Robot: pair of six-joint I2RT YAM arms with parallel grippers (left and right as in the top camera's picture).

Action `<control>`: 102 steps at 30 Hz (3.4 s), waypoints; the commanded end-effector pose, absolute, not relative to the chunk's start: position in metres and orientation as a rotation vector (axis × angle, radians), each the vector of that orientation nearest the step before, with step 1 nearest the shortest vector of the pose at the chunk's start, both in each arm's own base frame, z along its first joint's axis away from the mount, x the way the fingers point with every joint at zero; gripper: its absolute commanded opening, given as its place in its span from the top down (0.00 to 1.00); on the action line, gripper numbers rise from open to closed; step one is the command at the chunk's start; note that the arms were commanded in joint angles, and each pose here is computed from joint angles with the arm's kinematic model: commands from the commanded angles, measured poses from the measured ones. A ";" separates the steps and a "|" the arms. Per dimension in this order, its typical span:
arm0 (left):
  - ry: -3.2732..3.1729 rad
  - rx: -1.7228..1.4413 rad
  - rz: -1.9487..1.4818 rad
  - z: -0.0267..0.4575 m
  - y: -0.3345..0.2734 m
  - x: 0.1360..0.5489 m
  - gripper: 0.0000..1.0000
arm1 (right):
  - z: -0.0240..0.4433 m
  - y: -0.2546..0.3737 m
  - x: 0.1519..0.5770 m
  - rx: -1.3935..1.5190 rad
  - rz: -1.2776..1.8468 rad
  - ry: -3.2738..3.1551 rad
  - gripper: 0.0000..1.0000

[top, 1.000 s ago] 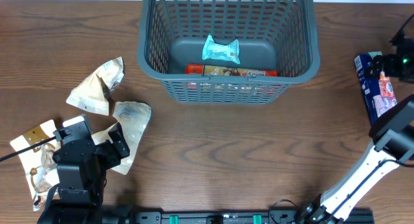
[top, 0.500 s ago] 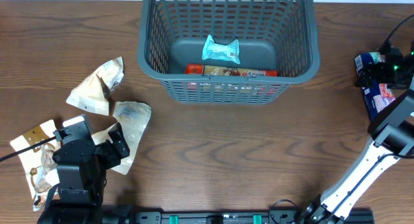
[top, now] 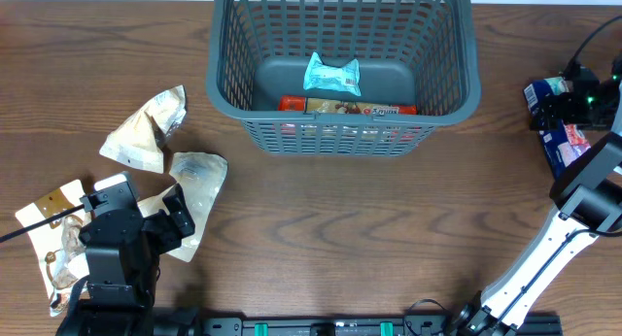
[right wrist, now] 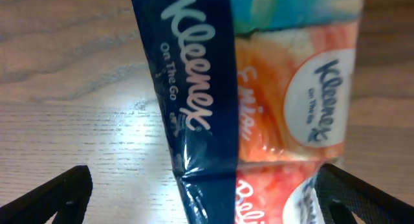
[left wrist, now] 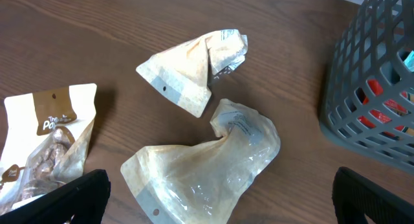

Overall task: Pack container
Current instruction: 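Move the right gripper to the blue Kleenex box and grasp it, then lift the Kleenex box with the right gripper and place it in the basket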

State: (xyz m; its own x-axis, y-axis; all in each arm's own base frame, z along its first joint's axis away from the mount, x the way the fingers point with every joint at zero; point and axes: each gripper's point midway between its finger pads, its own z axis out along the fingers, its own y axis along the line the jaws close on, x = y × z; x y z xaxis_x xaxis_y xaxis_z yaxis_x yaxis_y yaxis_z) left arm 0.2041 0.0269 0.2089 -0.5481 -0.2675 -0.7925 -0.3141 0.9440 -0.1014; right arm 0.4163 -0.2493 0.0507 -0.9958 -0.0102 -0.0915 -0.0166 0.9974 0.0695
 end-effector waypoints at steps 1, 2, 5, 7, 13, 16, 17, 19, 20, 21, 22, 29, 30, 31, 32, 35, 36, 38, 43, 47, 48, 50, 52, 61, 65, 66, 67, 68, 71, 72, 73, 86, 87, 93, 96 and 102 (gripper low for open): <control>2.158 -0.416 0.053 0.216 0.026 0.205 0.01 | 0.085 -0.248 0.426 -0.105 0.046 2.967 0.01; 2.159 -0.416 0.053 0.216 0.026 0.205 0.01 | 0.088 -0.249 0.427 -0.111 0.035 2.957 0.01; 2.159 -0.416 0.053 0.216 0.026 0.205 0.01 | 0.096 -0.250 0.429 -0.139 0.013 2.939 0.01; 2.159 -0.416 0.053 0.216 0.026 0.205 0.01 | 0.096 -0.252 0.428 -0.143 0.008 2.939 0.02; 2.158 -0.416 0.053 0.216 0.026 0.205 0.01 | 0.096 -0.260 0.425 -0.166 -0.004 2.933 0.03; 2.158 -0.416 0.053 0.216 0.026 0.205 0.01 | 0.096 -0.267 0.421 -0.149 -0.009 2.933 0.04; 2.159 -0.416 0.053 0.216 0.026 0.205 0.01 | 0.096 -0.271 0.419 -0.143 -0.014 2.929 0.04; 2.159 -0.416 0.053 0.216 0.026 0.205 0.01 | 0.097 -0.276 0.418 -0.132 -0.019 2.921 0.04; 2.158 -0.416 0.053 0.216 0.026 0.205 0.01 | 0.097 -0.278 0.418 -0.126 -0.015 2.914 0.04; 2.158 -0.416 0.053 0.216 0.026 0.205 0.01 | 0.096 -0.279 0.419 -0.120 -0.007 2.906 0.04; 2.158 -0.416 0.053 0.216 0.026 0.205 0.01 | 0.095 -0.279 0.419 -0.117 -0.001 2.902 0.04; 2.151 -0.416 0.050 0.218 0.026 0.206 0.01 | 0.053 -0.267 0.409 -0.140 0.069 2.954 0.02; 2.147 -0.416 0.049 0.219 0.026 0.207 0.01 | 0.044 -0.263 0.407 -0.144 0.083 2.965 0.02; 2.140 -0.416 0.046 0.220 0.026 0.208 0.01 | 0.037 -0.261 0.405 -0.143 0.092 2.973 0.02; 2.135 -0.416 0.045 0.221 0.026 0.208 0.01 | 0.030 -0.258 0.403 -0.145 0.104 2.981 0.02; 2.127 -0.416 0.042 0.223 0.026 0.209 0.01 | 0.012 -0.250 0.397 -0.153 0.133 3.004 0.02; 2.128 -0.416 0.043 0.222 0.026 0.209 0.01 | 0.006 -0.247 0.394 -0.155 0.143 3.011 0.03; 2.128 -0.416 0.043 0.222 0.026 0.209 0.01 | -0.001 -0.242 0.390 -0.158 0.166 3.026 0.14; 2.128 -0.416 0.043 0.222 0.026 0.209 0.01 | -0.003 -0.235 0.392 -0.102 0.203 3.019 0.50; 2.128 -0.416 0.043 0.222 0.026 0.209 0.01 | 0.003 -0.221 0.404 -0.070 0.267 2.979 0.83; 2.129 -0.416 0.043 0.222 0.026 0.209 0.01 | 0.006 -0.218 0.408 -0.065 0.273 2.973 0.84; 2.129 -0.416 0.043 0.222 0.026 0.209 0.01 | 0.017 -0.209 0.418 -0.051 0.267 2.963 0.88; 2.129 -0.416 0.043 0.222 0.026 0.209 0.01 | 0.035 -0.200 0.431 -0.082 0.245 2.939 0.92; 2.129 -0.416 0.043 0.222 0.026 0.209 0.01 | 0.232 -0.143 0.508 -0.224 0.007 2.526 0.99; 2.130 -0.416 0.043 0.222 0.026 0.209 0.01 | 0.331 -0.093 0.510 -0.345 -0.077 2.299 0.99; 2.130 -0.416 0.044 0.222 0.026 0.209 0.01 | 0.352 -0.079 0.507 -0.386 -0.100 2.247 0.99; 2.131 -0.416 0.044 0.222 0.026 0.209 0.01 | 0.368 -0.066 0.504 -0.430 -0.112 2.204 0.99; 2.132 -0.416 0.044 0.222 0.026 0.209 0.01 | 0.384 -0.050 0.499 -0.477 -0.124 2.160 0.99; 2.134 -0.416 0.045 0.221 0.026 0.208 0.02 | 0.413 -0.003 0.484 -0.636 -0.133 2.057 0.99; 2.136 -0.416 0.046 0.221 0.026 0.208 0.01 | 0.419 0.016 0.479 -0.710 -0.133 2.024 0.99; 2.139 -0.416 0.046 0.220 0.026 0.208 0.02 | 0.421 0.034 0.475 -0.780 -0.131 1.996 0.99; 2.140 -0.416 0.047 0.220 0.026 0.207 0.01 | 0.316 0.215 0.433 -1.790 -0.051 1.664 0.99; 2.140 -0.416 0.047 0.220 0.026 0.207 0.02 | 0.302 0.218 0.436 -1.809 -0.032 1.687 0.99; 2.140 -0.416 0.047 0.220 0.026 0.207 0.01 | 0.205 0.219 0.449 -1.917 0.087 1.877 0.97; 2.140 -0.416 0.047 0.220 0.026 0.207 0.01 | 0.167 0.216 0.452 -1.906 0.141 2.003 0.64; 2.140 -0.416 0.047 0.220 0.026 0.207 0.01 | 0.151 0.216 0.452 -1.896 0.171 2.063 0.50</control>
State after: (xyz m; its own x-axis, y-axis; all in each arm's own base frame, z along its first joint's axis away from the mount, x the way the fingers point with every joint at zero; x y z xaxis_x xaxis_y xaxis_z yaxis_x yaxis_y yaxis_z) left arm 0.2073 0.0266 0.2131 -0.5304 -0.2695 -0.8038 -0.3120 0.9436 -0.1105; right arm 0.4496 0.2148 0.1276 -0.0518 -0.9576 -0.2834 -0.9916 0.0829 -0.0990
